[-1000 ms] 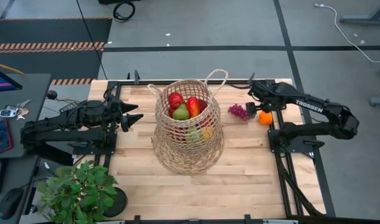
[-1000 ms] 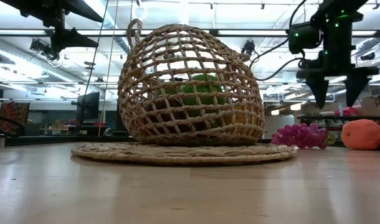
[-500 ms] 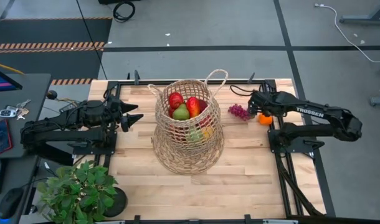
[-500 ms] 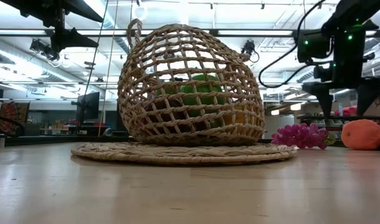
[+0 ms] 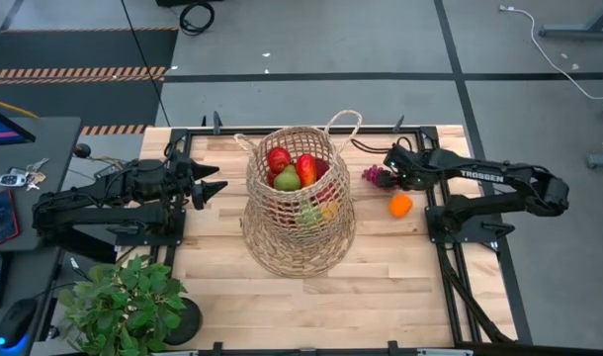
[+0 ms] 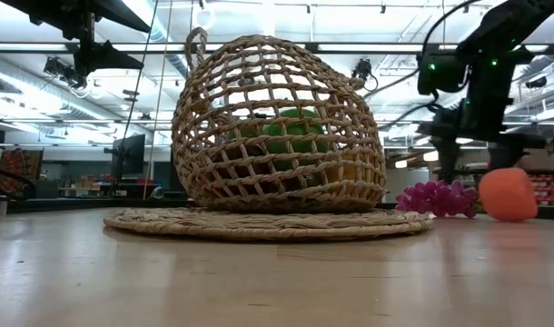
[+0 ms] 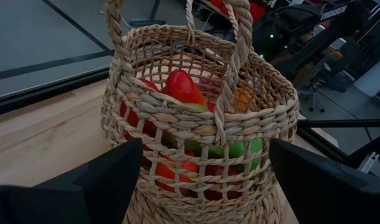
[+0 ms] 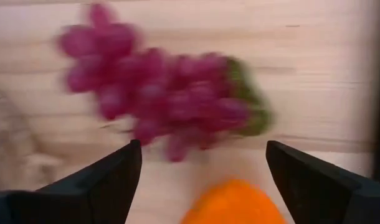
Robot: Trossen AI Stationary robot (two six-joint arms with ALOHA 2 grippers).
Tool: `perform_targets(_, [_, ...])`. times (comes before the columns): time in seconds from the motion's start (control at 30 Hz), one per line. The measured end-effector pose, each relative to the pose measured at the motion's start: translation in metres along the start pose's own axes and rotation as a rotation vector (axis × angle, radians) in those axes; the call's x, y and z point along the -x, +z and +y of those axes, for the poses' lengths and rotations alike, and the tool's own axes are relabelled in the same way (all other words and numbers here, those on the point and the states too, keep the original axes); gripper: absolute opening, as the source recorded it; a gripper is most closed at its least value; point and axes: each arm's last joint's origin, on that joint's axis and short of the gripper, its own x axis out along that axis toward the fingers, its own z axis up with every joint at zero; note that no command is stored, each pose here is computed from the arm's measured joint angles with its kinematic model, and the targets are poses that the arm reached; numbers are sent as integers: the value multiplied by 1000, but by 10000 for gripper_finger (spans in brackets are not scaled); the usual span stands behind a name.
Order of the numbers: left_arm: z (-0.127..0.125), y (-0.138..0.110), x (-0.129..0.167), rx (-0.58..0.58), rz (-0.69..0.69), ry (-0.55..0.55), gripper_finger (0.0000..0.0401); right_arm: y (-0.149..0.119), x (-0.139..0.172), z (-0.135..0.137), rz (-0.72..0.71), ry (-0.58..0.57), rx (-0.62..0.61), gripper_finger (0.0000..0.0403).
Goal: Build produce basket
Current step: Put the orange into the brown basket
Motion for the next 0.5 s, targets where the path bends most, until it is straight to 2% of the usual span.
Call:
perform_targets(0.07, [0, 0, 0, 0, 0, 0, 357, -1, 1, 5, 9, 46, 12, 346])
perform_targets(0.2, [0, 0, 0, 0, 0, 0, 357, -6, 12, 9, 20, 29, 62, 346])
perform_targets(0.27, [0, 0, 0, 0, 0, 0, 357, -8, 19, 12, 15, 44, 141, 346])
perform_targets(0.37, [0, 0, 0, 0, 0, 0, 357, -12, 31, 26, 30, 163, 396, 346])
perform_targets(0.5, [0, 0, 0, 0, 0, 0, 357, -29, 46, 45, 104, 425, 814, 346])
